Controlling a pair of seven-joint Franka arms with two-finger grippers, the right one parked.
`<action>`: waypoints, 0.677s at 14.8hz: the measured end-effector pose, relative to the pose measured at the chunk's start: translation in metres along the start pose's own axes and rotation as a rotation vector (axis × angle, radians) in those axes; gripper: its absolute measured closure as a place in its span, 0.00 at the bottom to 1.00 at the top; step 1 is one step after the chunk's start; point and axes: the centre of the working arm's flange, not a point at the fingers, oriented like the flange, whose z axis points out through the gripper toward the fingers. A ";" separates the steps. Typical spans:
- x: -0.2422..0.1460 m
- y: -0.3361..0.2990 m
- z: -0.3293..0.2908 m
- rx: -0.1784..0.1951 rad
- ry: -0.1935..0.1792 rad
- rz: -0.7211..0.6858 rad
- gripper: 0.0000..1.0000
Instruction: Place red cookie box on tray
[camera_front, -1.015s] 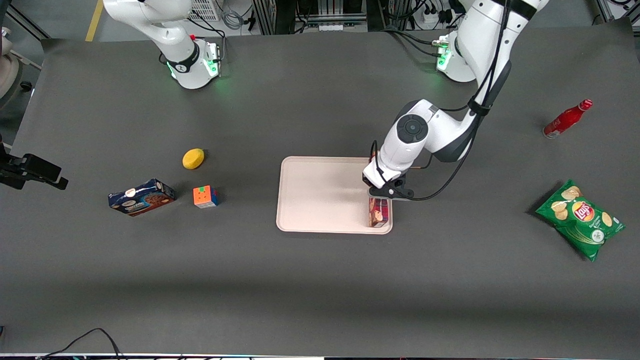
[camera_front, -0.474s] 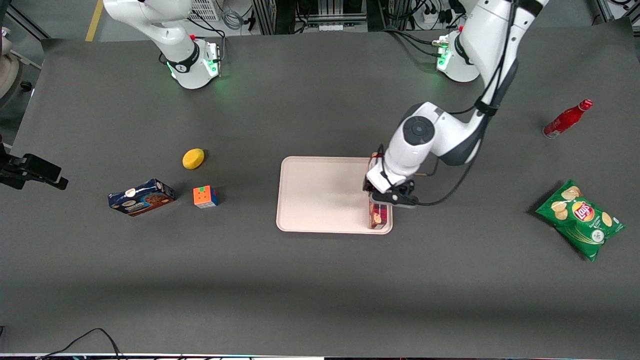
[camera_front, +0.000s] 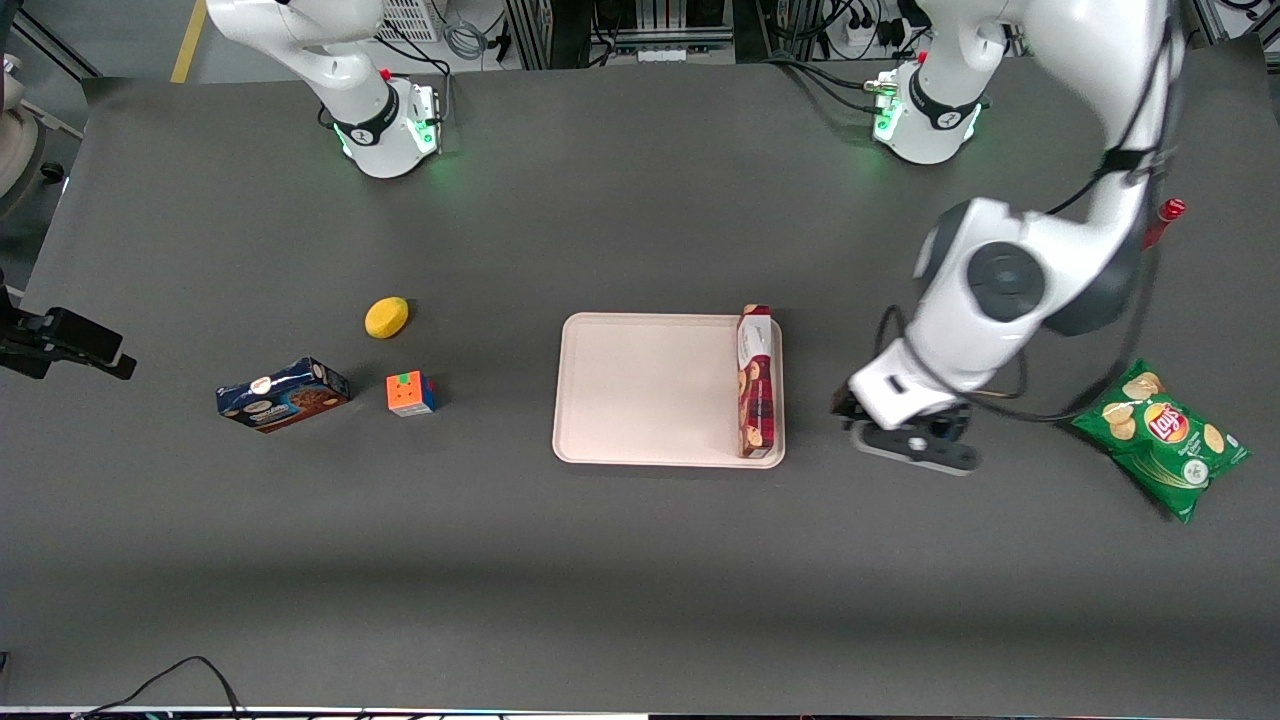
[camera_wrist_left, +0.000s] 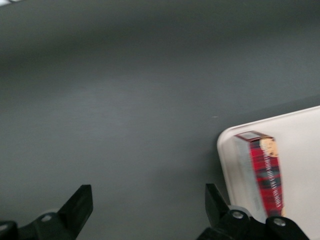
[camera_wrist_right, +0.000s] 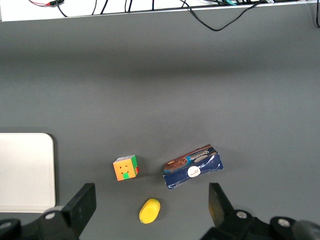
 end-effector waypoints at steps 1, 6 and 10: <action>-0.001 -0.021 -0.018 0.009 -0.006 0.002 0.00; -0.037 -0.123 -0.109 0.022 -0.071 0.008 0.00; -0.069 -0.157 -0.161 0.019 -0.101 -0.001 0.00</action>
